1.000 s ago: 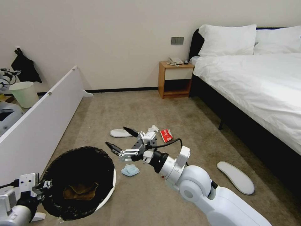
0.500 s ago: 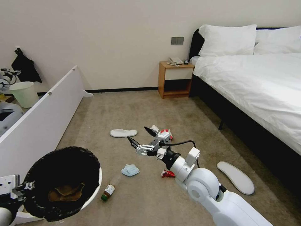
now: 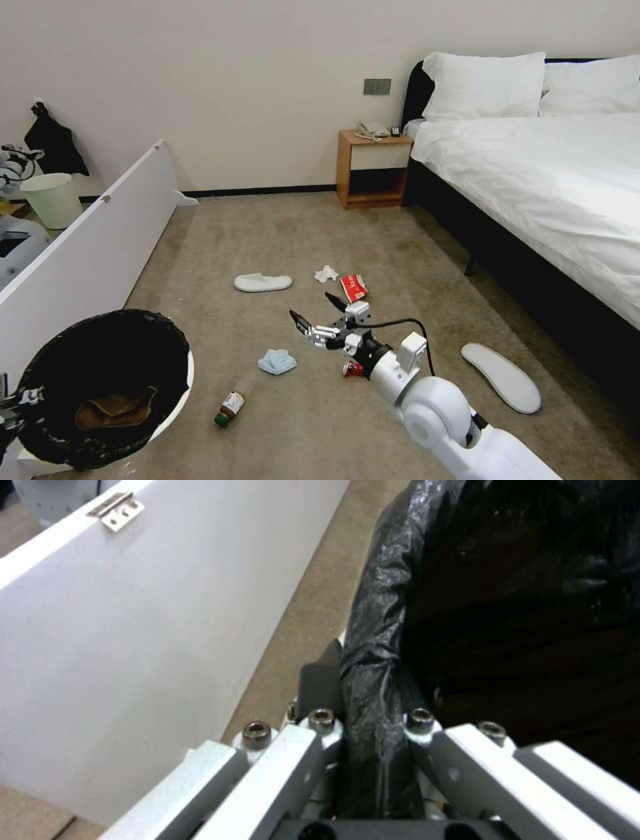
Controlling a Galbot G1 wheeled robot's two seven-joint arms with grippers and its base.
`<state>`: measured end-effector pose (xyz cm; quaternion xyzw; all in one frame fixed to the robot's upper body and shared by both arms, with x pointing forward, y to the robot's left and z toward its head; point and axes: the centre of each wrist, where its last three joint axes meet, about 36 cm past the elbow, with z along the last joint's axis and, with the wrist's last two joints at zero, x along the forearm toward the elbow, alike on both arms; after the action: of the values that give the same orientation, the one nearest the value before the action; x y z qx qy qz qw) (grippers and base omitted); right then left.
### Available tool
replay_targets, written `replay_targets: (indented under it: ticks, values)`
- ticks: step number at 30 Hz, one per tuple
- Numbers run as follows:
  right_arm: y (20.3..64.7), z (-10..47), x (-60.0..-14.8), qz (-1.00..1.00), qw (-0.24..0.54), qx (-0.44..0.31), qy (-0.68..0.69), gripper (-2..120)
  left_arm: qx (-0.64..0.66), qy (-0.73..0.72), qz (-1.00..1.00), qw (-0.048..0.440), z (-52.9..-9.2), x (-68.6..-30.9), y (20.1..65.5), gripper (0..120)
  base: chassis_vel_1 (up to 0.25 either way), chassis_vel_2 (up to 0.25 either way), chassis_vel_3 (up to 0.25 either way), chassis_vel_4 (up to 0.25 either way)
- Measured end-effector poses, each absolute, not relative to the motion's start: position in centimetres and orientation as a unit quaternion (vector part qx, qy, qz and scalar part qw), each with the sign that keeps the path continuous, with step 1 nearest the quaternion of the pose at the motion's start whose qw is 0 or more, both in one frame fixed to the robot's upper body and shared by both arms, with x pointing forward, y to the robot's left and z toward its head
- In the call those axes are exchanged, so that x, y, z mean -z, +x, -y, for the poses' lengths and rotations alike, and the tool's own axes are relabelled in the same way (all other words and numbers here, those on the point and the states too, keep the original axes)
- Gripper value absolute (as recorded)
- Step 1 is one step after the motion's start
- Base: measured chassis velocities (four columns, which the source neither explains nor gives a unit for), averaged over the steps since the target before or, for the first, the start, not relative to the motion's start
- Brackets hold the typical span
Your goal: Pick up the trash bin, then pick up the garbage from the floor and place it into the trash bin.
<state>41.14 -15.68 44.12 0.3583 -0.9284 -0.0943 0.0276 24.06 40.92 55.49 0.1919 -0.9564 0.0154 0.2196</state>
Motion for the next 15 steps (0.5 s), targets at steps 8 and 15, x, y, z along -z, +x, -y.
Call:
replay_targets:
  ticks: [8, 15]
  values:
    - [39.1, 14.4, -40.4, 0.935, 0.061, 0.102, 0.334, 100, -0.026, 0.194, 0.956, 0.219, -40.8, -55.5, 23.5, 3, 0.0, 0.0, 0.0, 0.0]
    - [36.9, 14.9, -37.8, 0.942, 0.051, 0.086, 0.32, 100, -0.027, 0.192, 0.956, 0.219, -40.5, -55.5, 23.4, 3, 0.0, 0.0, 0.0, 0.0]
